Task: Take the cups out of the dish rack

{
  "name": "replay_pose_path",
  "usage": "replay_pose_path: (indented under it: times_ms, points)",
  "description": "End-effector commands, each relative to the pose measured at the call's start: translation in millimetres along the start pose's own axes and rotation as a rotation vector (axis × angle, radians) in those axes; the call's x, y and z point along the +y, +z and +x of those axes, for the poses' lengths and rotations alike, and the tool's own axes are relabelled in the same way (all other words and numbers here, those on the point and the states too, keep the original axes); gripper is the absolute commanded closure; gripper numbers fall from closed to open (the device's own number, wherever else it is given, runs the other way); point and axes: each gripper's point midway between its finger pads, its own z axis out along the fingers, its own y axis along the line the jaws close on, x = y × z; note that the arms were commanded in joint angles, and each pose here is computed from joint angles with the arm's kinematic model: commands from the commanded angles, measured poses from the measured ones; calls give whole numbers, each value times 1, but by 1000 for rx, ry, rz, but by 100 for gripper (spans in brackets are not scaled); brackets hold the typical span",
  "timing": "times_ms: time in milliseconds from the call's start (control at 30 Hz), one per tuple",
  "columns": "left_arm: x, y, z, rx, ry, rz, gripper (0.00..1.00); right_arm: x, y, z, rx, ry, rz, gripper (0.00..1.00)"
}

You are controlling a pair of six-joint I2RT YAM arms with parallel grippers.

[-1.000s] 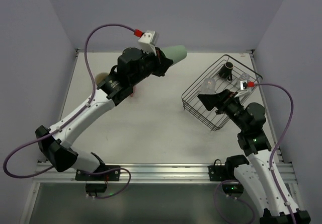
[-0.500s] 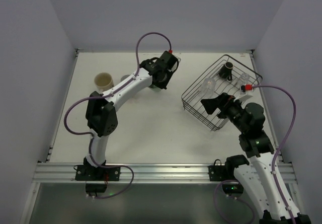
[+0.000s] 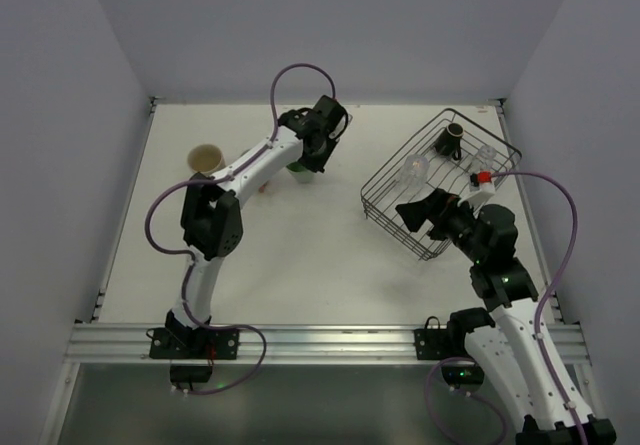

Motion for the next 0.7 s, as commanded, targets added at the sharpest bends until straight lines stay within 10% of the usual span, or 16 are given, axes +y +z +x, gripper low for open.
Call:
replay_pose_path:
  times_ms: [0, 267, 400, 667]
  points:
    - [3, -2, -3, 12, 42, 26, 97, 7, 3, -8, -29, -20, -32, 1]
    - [8, 3, 4, 38, 55, -3, 90, 5, 8, -7, -20, -8, -29, 1]
    - [12, 6, 2, 30, 45, -20, 58, 5, 9, -8, -22, -8, -26, 1]
    - [23, -9, -26, -80, -13, -74, 25, 3, 13, -17, -46, -10, 0, 1]
